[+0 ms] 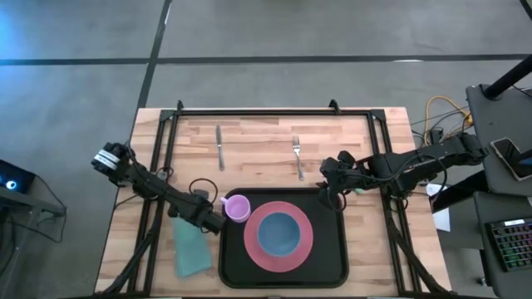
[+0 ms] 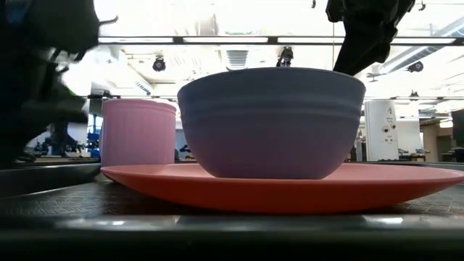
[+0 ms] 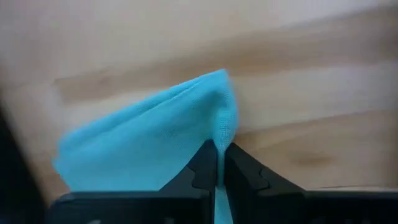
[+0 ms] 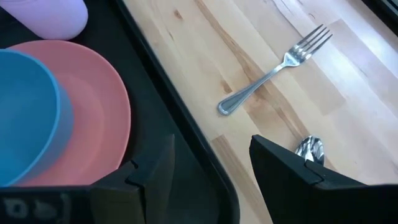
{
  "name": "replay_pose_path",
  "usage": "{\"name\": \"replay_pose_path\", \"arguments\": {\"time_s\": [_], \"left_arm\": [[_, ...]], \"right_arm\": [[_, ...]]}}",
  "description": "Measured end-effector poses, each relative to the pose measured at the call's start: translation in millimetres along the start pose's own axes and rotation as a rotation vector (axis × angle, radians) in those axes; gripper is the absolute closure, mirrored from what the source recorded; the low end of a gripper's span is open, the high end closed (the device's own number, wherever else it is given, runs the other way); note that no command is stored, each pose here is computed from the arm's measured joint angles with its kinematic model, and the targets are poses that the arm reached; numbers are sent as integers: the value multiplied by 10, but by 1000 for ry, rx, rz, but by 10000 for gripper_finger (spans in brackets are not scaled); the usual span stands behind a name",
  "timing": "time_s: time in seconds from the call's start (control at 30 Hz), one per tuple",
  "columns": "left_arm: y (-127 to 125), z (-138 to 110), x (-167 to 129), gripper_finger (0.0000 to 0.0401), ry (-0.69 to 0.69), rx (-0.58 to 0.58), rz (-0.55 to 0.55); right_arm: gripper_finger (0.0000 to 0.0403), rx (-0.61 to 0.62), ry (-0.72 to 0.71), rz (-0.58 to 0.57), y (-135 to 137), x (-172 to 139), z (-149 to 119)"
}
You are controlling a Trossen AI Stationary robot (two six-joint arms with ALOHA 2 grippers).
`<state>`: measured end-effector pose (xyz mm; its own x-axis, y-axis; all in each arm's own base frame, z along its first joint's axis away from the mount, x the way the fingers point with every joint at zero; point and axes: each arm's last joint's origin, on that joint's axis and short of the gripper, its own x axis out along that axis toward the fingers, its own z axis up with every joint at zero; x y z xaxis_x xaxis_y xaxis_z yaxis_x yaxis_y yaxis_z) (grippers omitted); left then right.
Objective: Set up tray
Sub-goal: Put the blue napkin to the right of the pink plate on the black tray
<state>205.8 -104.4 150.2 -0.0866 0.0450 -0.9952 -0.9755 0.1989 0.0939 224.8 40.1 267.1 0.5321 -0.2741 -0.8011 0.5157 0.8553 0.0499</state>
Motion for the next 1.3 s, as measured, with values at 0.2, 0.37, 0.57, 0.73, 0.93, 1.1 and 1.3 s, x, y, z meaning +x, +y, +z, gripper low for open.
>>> {"name": "replay_pose_path", "arguments": {"time_s": [0.2, 0.37, 0.57, 0.73, 0.93, 1.1, 1.3], "left_arm": [[7, -4, -473, 399, -101, -16, -130], [74, -52, -934, 400, -156, 15, -133], [122, -125, -1462, 400, -260, 15, -199], [173, -98, -1880, 401, -440, -34, -343], [171, 29, -2389, 401, -724, -13, -566], [108, 194, -2724, 401, -943, 61, -620], [-219, 440, -2920, 401, -1020, 224, -688]], "right_arm": [[206, -15, -1, -7, -3, 8, -9], [214, -27, -16, -18, -4, 1, 2], [224, -35, -16, -19, -6, -2, 2], [230, -35, -20, -14, -7, -19, 1], [237, -19, -58, 20, -54, -153, 8], [241, 20, -132, 67, -170, -375, 21], [231, 21, -288, 151, -291, -659, 71]]}}
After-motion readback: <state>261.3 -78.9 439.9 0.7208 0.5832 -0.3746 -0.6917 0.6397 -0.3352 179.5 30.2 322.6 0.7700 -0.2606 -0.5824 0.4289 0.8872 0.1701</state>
